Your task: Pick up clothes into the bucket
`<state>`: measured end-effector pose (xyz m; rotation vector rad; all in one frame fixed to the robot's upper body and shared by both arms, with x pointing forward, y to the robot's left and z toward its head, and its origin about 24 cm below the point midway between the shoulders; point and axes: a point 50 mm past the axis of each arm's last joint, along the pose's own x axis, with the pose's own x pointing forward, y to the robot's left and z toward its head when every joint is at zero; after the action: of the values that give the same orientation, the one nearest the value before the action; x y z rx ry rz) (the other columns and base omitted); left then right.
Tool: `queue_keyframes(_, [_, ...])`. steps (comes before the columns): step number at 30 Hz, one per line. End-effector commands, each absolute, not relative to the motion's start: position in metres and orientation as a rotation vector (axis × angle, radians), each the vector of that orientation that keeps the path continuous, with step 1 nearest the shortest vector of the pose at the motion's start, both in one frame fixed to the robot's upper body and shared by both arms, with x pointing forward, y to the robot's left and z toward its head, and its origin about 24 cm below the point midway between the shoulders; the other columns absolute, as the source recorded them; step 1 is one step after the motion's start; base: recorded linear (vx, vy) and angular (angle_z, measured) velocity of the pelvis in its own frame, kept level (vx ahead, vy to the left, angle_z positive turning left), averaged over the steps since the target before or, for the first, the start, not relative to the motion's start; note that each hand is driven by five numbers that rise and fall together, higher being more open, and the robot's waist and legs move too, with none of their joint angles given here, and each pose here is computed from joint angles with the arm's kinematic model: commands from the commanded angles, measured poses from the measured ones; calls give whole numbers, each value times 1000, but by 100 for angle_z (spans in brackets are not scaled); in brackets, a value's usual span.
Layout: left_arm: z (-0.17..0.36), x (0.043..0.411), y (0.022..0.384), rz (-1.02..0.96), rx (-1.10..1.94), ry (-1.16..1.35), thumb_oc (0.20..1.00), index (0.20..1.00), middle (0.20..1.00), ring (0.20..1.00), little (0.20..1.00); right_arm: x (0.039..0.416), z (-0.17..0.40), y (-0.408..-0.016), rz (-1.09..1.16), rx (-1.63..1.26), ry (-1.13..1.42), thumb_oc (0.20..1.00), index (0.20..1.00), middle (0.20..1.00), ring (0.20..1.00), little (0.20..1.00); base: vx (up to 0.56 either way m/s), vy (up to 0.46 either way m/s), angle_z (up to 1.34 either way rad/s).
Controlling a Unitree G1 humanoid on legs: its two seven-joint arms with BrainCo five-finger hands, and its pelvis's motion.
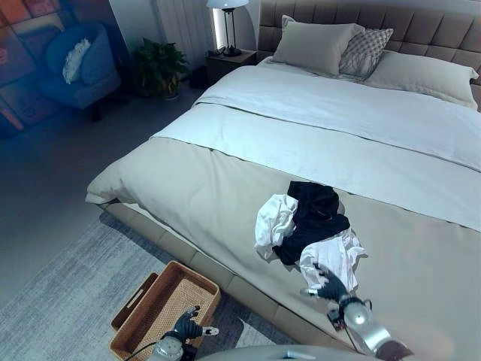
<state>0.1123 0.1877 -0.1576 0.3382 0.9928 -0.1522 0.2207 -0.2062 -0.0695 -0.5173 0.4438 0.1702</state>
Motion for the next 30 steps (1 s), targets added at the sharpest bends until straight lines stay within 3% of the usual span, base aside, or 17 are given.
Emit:
queue_keyframes(1, [-157, 115, 185, -172, 372, 969, 1000, 1000, 1000, 1000, 1000, 262, -24, -210, 83, -545, 202, 1000, 1000, 1000, 1000, 1000, 0, 0, 0])
queue_keyframes(4, [-155, 121, 184, -159, 377, 940, 1000, 1000, 1000, 1000, 1000, 285, 5, -236, -113, -628, 93, 1000, 1000, 1000, 1000, 1000, 0, 0, 0])
queue_keyframes(14, [-138, 156, 178, -105, 357, 785, 1000, 1000, 1000, 1000, 1000, 324, 65, -285, -422, -803, -25, 1000, 1000, 1000, 1000, 1000, -68, 17, 15])
queue_keyframes(23, [-142, 147, 170, -124, 342, 808, 1000, 1000, 1000, 1000, 1000, 329, 85, -332, -599, -913, 82, 1000, 1000, 1000, 1000, 1000, -29, 27, 10])
queue_keyframes(30, [-138, 161, 165, -127, 360, 774, 1000, 1000, 1000, 1000, 1000, 332, 110, -356, -745, -860, 93, 1000, 1000, 1000, 1000, 1000, -77, 33, 6])
